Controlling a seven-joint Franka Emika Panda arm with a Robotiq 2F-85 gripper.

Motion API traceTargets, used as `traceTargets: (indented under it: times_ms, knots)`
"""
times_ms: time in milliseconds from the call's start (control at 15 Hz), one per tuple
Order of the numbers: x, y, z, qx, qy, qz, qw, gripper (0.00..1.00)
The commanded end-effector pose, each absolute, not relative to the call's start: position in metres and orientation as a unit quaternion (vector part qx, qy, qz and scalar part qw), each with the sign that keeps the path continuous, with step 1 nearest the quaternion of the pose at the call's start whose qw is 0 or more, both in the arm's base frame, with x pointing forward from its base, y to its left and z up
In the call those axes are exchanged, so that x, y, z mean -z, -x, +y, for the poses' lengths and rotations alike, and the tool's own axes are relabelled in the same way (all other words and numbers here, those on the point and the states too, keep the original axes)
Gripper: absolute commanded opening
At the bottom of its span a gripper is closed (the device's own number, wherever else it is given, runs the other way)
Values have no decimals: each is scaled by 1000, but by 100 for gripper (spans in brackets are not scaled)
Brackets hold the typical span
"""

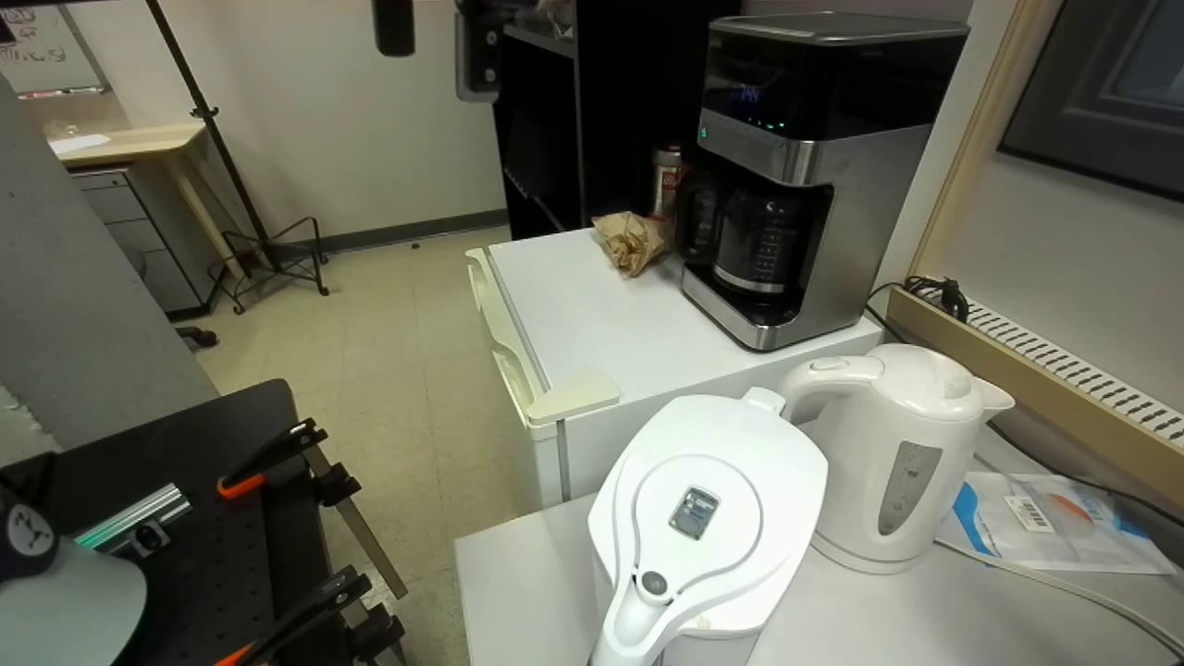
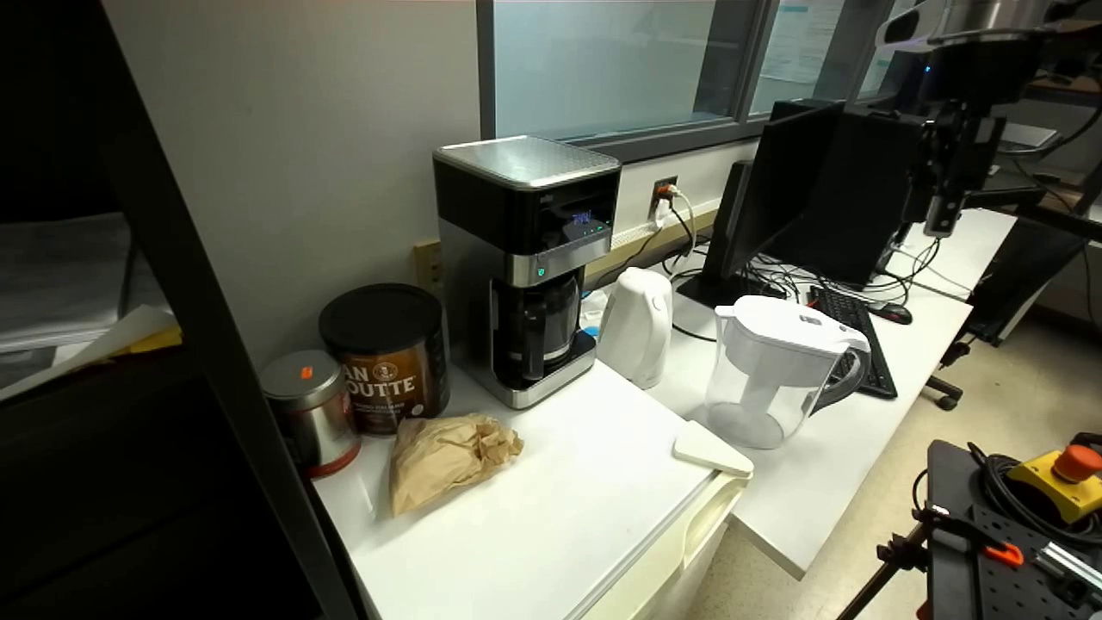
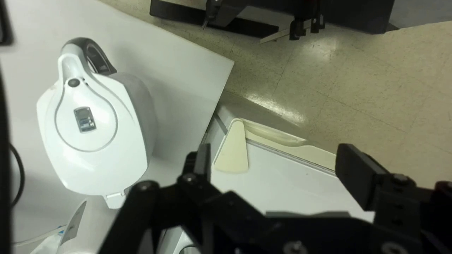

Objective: Press the upper far right button on the coffee making machine

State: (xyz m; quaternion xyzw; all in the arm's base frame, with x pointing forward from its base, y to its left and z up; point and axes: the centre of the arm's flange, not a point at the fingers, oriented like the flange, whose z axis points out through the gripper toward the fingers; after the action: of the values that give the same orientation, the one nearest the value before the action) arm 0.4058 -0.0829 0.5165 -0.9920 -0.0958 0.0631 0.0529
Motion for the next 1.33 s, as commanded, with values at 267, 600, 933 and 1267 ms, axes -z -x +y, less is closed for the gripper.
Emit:
traceTargets:
  times_ms: [267, 600, 933, 1267]
  knots:
    - [-482, -455, -49, 43, 988, -141, -47, 29]
    - [-467, -491, -29, 121, 977, -154, -85, 0]
    - [-449, -531, -15, 169, 969, -150, -99, 0]
    - [-437, -570, -6, 211, 961, -142, -112, 0]
